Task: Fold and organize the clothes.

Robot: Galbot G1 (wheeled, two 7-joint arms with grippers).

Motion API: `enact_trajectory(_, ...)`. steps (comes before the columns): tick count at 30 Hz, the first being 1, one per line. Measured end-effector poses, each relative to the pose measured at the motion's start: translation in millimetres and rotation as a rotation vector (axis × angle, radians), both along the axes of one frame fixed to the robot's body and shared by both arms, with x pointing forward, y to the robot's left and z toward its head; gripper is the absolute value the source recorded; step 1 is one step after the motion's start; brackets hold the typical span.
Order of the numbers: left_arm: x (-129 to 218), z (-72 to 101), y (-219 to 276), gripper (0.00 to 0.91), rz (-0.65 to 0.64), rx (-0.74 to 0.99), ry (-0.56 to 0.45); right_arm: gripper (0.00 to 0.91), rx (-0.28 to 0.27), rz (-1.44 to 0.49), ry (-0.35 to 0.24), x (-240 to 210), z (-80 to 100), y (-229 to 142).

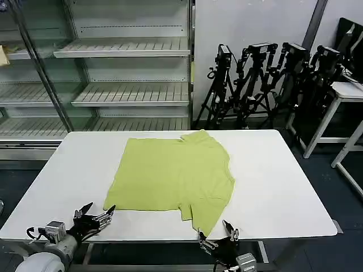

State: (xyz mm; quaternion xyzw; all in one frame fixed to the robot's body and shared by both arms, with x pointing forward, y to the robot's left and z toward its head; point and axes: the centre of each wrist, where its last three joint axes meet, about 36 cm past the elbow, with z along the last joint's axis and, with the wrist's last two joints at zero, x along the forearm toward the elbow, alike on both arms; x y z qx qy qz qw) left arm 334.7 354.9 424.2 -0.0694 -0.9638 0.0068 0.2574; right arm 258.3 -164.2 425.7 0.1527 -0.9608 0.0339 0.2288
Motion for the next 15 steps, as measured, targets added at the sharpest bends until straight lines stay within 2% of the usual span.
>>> enact_trajectory(15, -1.0, 0.8, -9.5, 0.010, -0.013, -0.034, 0.019, 0.000, 0.016, 0.017, -0.004, 0.5, 2.1, -0.7)
